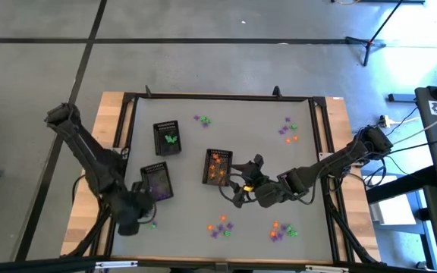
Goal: Sort Halloween decoration
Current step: Put the purple spider toy into the bottom left black basket, then put the green alien toy into the top left black basket
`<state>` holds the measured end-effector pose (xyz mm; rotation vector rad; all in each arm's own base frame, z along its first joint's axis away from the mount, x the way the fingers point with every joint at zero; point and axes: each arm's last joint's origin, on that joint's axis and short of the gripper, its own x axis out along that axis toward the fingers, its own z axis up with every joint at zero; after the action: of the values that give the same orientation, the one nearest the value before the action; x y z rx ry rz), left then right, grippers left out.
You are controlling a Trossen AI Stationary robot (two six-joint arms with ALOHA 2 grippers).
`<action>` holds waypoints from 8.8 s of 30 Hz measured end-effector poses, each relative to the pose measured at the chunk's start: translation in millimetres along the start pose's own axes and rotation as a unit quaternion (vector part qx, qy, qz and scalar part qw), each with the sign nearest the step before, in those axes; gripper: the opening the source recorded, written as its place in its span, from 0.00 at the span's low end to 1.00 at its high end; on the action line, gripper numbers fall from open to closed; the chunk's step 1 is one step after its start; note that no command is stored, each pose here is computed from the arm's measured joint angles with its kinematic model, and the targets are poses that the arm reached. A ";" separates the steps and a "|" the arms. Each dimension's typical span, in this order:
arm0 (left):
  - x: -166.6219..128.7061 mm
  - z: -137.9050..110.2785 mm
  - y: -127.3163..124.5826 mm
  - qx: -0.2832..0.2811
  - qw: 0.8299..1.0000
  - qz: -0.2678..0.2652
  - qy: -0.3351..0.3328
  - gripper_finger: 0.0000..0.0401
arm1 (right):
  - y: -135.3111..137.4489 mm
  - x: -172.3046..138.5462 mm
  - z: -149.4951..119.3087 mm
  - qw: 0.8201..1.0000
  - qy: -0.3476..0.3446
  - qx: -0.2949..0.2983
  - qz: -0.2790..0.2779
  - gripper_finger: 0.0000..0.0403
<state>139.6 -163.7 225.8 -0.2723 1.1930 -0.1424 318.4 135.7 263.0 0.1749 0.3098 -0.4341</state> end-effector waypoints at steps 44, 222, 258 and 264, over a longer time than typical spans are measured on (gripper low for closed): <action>70.9 15.0 -9.7 0.133 0.990 0.018 0.045 0.14 | 0.0 0.1 -0.2 1.000 0.000 0.000 -0.001 0.61; 61.5 -22.6 -52.4 0.239 0.958 0.097 0.126 0.26 | 0.3 0.8 -2.1 1.000 0.008 -0.004 0.004 0.61; 74.9 -31.3 -42.3 0.306 0.940 0.076 0.133 0.27 | 1.1 10.1 -8.3 1.000 0.014 -0.007 0.001 0.61; 81.0 -35.3 -37.2 0.309 0.940 0.073 0.129 0.27 | 1.1 10.1 -8.4 1.000 0.014 -0.007 0.001 0.61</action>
<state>137.6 -224.4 151.7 0.3980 1.3588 -0.4231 325.4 134.7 251.9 0.1681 0.3399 -0.4280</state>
